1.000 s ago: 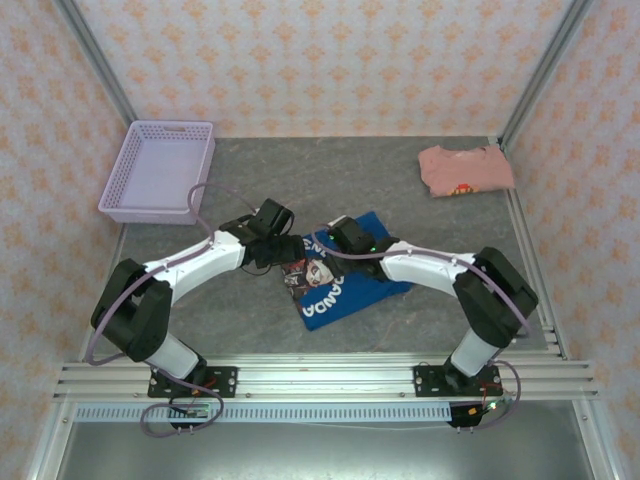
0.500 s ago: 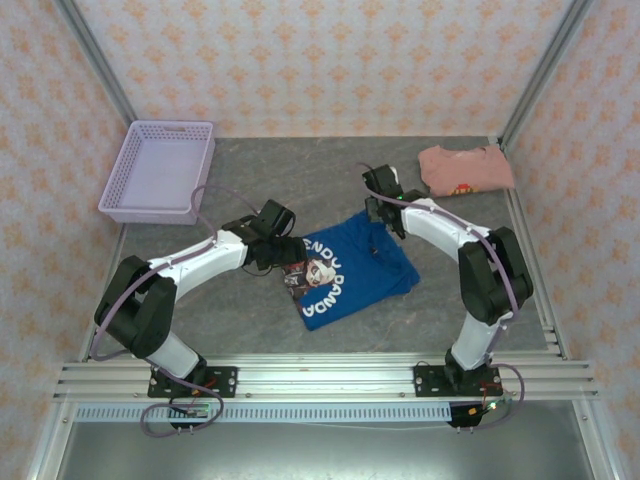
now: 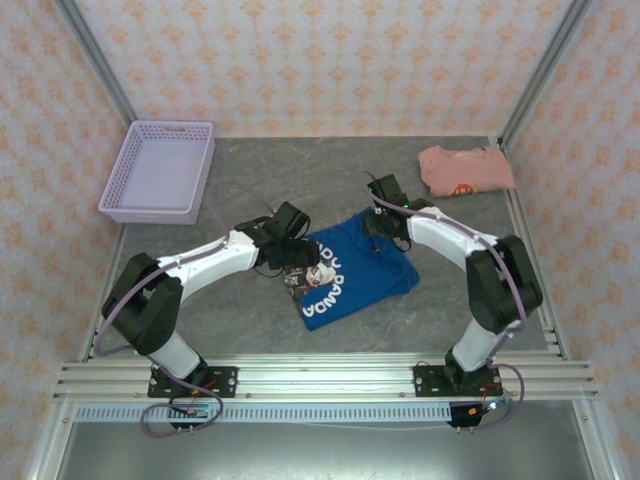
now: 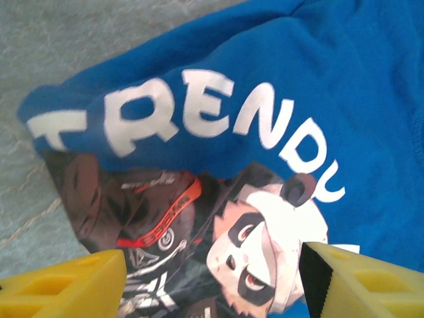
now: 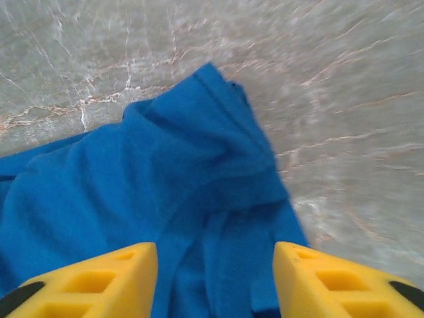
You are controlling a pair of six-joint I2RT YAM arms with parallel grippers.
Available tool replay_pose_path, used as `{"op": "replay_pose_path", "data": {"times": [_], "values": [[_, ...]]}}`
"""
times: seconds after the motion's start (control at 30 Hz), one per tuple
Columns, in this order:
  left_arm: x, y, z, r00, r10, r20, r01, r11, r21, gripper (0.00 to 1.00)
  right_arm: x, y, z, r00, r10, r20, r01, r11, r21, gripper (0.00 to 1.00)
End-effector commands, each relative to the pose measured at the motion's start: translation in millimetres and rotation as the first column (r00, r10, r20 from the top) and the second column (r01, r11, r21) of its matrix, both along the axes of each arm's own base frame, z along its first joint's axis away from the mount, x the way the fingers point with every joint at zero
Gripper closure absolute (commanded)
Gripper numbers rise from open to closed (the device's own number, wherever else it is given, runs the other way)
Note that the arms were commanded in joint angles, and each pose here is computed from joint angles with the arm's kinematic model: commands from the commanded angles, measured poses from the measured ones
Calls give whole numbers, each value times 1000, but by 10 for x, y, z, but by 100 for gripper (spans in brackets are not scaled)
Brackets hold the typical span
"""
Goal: Fold the inside-out t-shirt
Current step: Smooth out the T-shirt at the center of the table, then rotate the T-shirt at the center of the table.
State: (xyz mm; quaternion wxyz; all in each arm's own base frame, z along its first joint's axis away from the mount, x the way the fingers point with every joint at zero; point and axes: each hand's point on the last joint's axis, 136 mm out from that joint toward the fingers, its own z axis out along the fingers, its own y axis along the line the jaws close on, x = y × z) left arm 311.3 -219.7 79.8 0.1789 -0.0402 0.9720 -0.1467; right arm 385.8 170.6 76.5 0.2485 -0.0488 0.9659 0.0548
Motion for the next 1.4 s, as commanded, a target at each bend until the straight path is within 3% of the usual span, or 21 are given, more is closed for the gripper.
{"op": "replay_pose_path", "data": {"times": [0.0,0.17,0.33,0.57,0.67,0.8,0.93,1.07,1.2,1.37], "values": [[183,1,53,998,-31,49,29,999,43,29,158,47,-220,998,-16,-61,18,999,32,55],[427,-52,31,996,-69,53,66,997,43,29,400,-217,-445,987,-99,-123,100,995,0,64],[581,105,-233,998,-53,-13,54,994,91,29,330,-314,-187,990,-106,-87,107,994,7,59],[548,229,-406,996,-60,-68,67,991,118,29,-402,-287,198,990,-78,-121,95,986,139,43],[506,326,-235,998,-48,-41,54,987,150,29,-798,-273,260,984,-88,-156,118,975,190,43],[458,281,156,996,-54,69,49,996,76,29,-1073,-291,280,976,-135,-172,178,949,262,43],[490,-70,257,988,-123,96,127,991,-43,28,-1032,-341,147,968,-183,-170,222,941,254,46],[525,-365,92,973,-224,53,225,974,-12,28,-1002,-419,-98,948,-228,-223,274,941,200,51],[577,-337,-328,973,-216,-78,219,975,39,29,-914,-537,-309,931,-270,-247,314,937,157,53],[395,-252,-510,965,-217,-148,225,973,44,30,-680,-440,-436,944,-214,-252,254,957,141,53]]}}
